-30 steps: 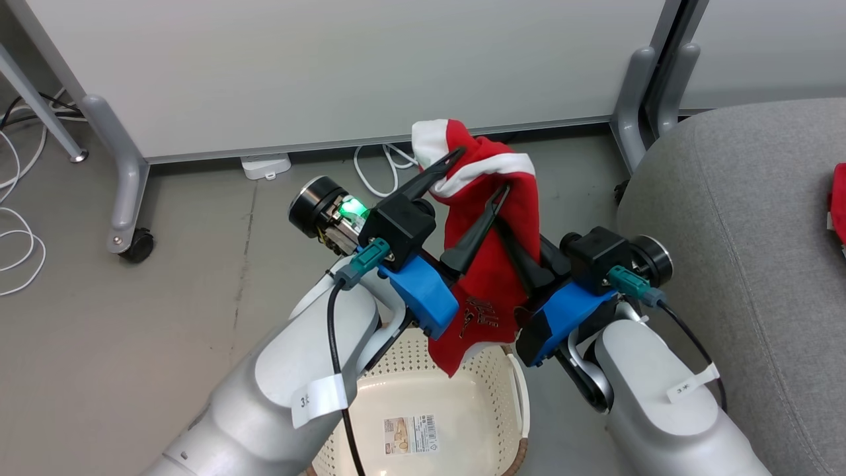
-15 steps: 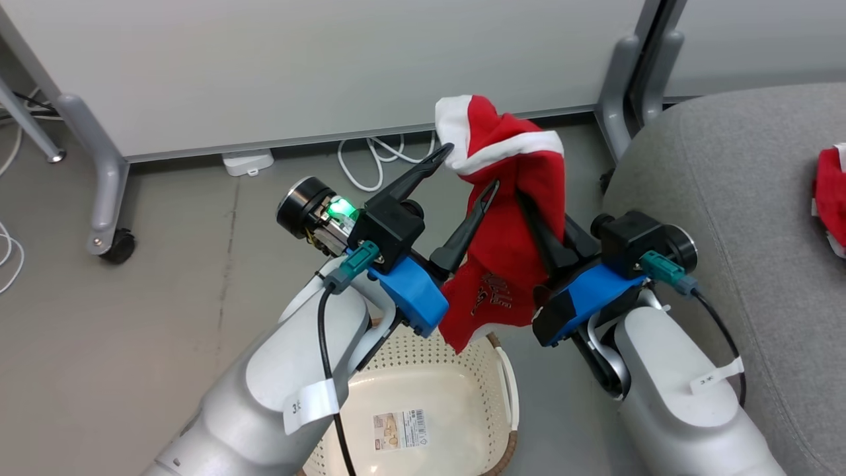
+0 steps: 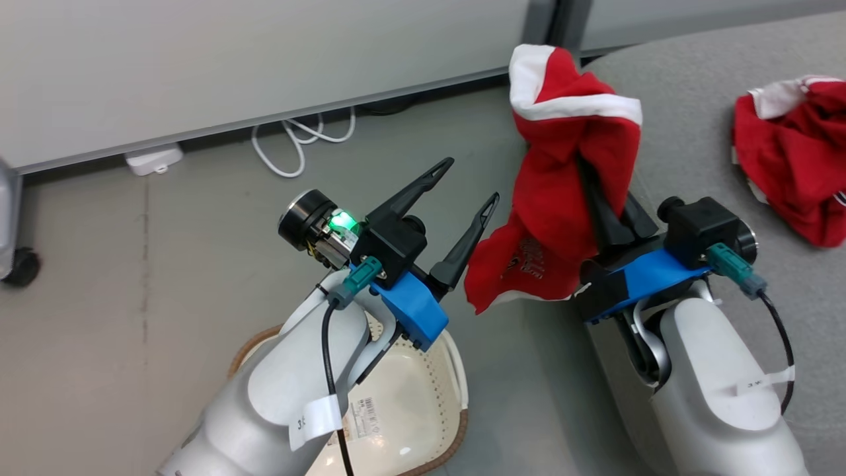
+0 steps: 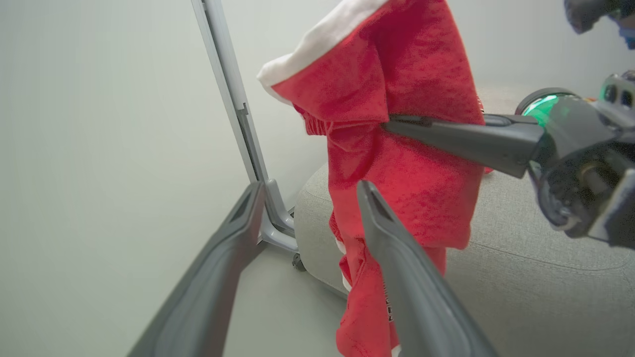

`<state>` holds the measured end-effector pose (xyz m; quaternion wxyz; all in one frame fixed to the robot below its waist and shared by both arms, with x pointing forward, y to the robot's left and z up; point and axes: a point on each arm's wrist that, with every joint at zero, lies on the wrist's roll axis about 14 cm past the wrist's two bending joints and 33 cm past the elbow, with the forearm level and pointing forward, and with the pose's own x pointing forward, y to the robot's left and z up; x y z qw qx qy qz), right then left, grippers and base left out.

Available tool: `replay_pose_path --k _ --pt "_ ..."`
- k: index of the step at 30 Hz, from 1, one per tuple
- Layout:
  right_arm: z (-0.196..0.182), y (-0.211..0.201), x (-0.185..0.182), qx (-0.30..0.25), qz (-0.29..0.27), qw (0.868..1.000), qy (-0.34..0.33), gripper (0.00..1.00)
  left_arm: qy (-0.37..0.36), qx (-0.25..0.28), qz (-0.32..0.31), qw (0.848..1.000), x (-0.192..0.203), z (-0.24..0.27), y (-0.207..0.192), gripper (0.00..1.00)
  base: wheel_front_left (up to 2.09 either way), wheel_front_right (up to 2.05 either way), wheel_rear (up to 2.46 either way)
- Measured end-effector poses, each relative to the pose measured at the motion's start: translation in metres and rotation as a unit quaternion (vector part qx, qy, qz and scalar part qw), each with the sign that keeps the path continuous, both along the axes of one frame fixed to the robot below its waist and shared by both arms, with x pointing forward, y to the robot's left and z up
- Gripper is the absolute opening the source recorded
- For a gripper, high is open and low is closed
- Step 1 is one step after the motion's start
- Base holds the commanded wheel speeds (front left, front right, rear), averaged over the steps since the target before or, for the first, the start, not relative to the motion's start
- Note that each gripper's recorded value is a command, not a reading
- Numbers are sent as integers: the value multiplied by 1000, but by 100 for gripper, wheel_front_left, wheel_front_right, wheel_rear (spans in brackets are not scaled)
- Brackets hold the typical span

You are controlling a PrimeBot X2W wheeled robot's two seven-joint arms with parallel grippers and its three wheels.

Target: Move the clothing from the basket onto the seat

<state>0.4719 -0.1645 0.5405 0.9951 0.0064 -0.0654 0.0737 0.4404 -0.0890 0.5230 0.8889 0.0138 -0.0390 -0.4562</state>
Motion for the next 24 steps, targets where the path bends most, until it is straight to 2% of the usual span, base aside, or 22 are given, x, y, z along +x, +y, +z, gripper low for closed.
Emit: replay_pose_path --k 7,12,24 --pt "2 -49 -15 -5 -67 998 -6 0 12 2 -52 999 -13 -14 -33 100 0 0 0" --pt "-2 -95 -41 -8 -135 991 -4 0 24 2 -105 994 -31 -25 -63 100 0 0 0" --pt "-18 -145 -93 -10 -221 975 17 0 45 1 -165 985 -58 -39 -94 100 0 0 0"
